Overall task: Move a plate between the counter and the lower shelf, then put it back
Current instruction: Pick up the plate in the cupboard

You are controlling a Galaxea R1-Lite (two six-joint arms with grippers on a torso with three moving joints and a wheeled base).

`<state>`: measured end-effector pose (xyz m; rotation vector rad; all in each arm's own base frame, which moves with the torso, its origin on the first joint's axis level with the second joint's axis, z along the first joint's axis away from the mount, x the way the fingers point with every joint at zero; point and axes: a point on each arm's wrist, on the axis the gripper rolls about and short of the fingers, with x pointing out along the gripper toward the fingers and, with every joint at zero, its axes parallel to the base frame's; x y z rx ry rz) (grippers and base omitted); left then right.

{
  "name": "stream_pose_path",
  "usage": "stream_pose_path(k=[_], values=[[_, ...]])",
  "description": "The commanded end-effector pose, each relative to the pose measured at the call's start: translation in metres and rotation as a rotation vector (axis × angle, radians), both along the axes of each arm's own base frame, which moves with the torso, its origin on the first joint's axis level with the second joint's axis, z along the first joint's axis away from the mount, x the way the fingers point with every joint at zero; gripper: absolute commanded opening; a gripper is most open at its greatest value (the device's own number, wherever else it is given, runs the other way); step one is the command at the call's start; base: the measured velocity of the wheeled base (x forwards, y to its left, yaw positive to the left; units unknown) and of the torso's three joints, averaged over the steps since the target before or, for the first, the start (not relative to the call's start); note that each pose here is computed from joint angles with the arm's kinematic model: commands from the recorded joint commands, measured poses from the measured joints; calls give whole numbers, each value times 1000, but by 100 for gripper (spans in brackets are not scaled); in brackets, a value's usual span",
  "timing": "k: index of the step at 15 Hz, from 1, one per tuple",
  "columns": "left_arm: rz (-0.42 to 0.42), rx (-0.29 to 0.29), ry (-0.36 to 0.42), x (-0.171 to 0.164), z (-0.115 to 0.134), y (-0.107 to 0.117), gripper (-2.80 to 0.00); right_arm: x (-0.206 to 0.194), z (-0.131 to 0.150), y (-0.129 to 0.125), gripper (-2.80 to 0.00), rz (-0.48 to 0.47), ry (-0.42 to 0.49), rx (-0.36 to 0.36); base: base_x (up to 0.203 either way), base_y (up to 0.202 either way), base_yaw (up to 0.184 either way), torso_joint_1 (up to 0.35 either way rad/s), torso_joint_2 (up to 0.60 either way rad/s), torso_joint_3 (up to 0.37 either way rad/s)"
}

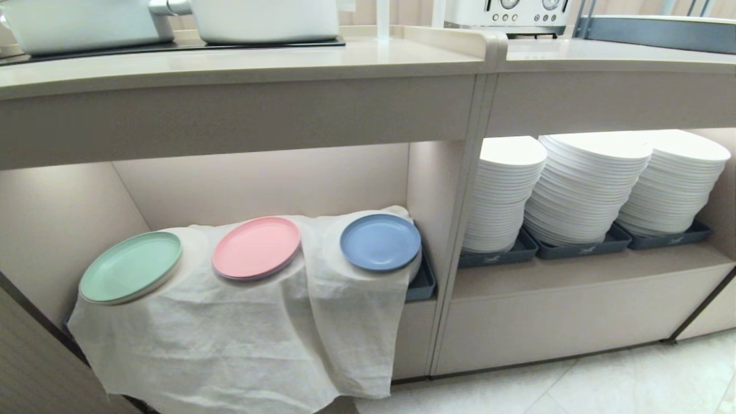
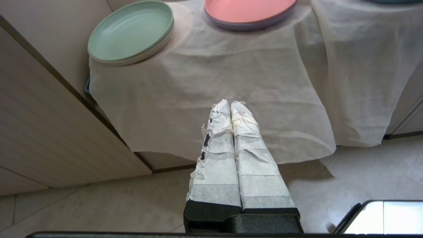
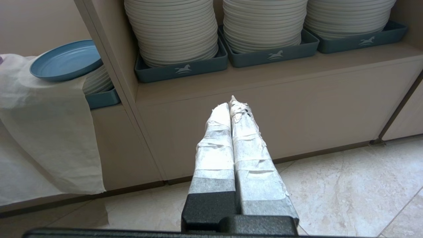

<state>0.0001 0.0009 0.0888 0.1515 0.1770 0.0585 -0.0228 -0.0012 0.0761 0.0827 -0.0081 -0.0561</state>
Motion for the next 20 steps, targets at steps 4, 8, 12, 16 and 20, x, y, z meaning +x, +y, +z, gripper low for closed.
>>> stream_pose_path(k=[4,8,12,16,20], values=[[-13,12,-44,-6,-2,0,-280,0,0,0,-280,0,0,0,0,0,0,0,0,0],[-26,-43,-131,-14,-4,0,-280,0,0,0,-280,0,0,0,0,0,0,0,0,0],[-83,-74,-185,-23,-12,-1,-280,0,0,0,-280,1,0,0,0,0,0,0,0,0],[-84,-75,-183,-23,-12,-1,-280,0,0,0,-280,1,0,0,0,0,0,0,0,0],[-83,-72,-183,-23,-12,-1,-280,0,0,0,-280,1,0,0,0,0,0,0,0,0]])
